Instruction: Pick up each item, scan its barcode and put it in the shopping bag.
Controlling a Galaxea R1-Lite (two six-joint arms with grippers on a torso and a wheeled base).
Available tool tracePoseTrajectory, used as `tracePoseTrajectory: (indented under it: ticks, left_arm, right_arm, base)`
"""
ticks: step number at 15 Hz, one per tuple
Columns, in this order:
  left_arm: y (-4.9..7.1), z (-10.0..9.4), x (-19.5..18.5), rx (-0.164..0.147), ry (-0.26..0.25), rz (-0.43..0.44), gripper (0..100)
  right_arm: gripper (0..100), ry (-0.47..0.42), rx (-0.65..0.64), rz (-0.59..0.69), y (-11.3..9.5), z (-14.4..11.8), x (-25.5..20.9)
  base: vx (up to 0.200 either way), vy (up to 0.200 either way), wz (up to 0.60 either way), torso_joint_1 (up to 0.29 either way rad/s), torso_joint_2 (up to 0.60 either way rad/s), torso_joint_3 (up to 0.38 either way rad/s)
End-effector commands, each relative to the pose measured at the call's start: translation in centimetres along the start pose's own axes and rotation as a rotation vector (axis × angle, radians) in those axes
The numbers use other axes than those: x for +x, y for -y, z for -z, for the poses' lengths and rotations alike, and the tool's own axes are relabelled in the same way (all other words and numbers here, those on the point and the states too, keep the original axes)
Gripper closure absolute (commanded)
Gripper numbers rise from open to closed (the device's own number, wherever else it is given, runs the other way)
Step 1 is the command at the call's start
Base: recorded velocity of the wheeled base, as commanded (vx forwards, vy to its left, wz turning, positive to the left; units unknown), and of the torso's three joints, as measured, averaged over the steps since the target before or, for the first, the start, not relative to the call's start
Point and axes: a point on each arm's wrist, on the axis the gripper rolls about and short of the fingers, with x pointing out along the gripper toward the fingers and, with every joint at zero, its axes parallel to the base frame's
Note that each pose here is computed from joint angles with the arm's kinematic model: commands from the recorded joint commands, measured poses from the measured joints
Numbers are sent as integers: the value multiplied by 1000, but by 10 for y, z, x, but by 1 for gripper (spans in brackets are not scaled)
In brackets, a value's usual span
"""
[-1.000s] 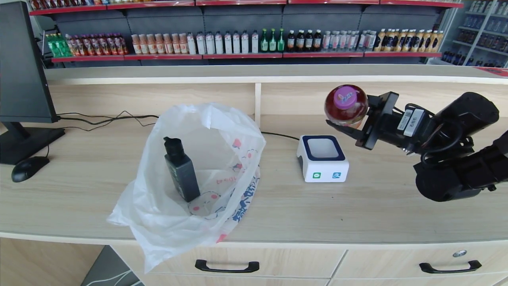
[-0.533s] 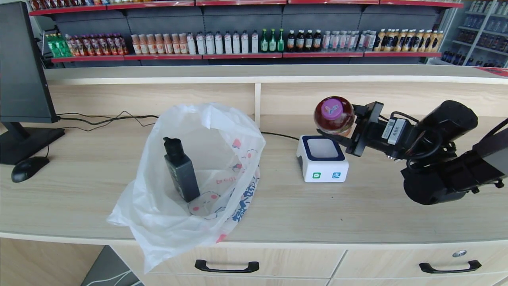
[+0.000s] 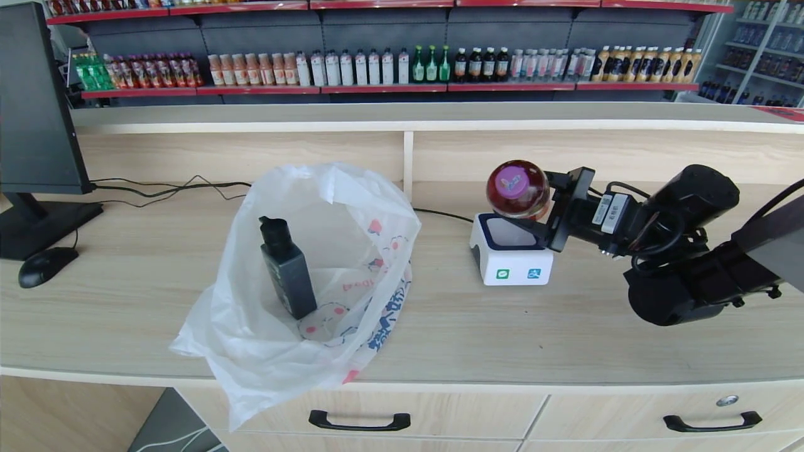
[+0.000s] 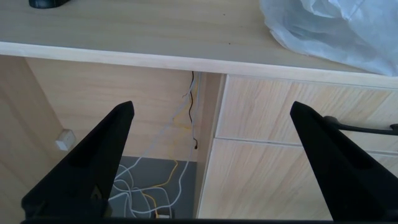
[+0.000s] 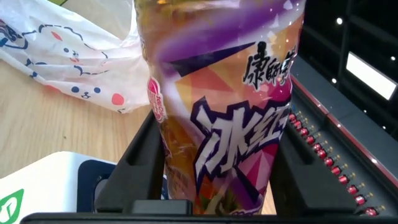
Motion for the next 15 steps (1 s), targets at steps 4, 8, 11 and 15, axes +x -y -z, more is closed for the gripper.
tracePoseTrajectory:
  ticks: [4,8,11,15]
  left_arm:
    - [0,0,0,1,-1,-2,0]
    - [0,0,0,1,-1,-2,0]
    - [0,0,0,1,-1,0,0]
    - [0,0,0,0,-1,-2,0]
  right_arm:
    - [100,-8,6,3,0,1,-3]
    - [100,-7,14,4,1,0,-2]
    - [100,-10,28,11,4,-8,-4]
    - [100,-53,91,71,8,-16,-7]
  base:
    - [0,0,0,0,0,0]
    - [0,0,0,0,0,0]
    - [0,0,0,0,0,0]
    - [0,0,0,0,0,0]
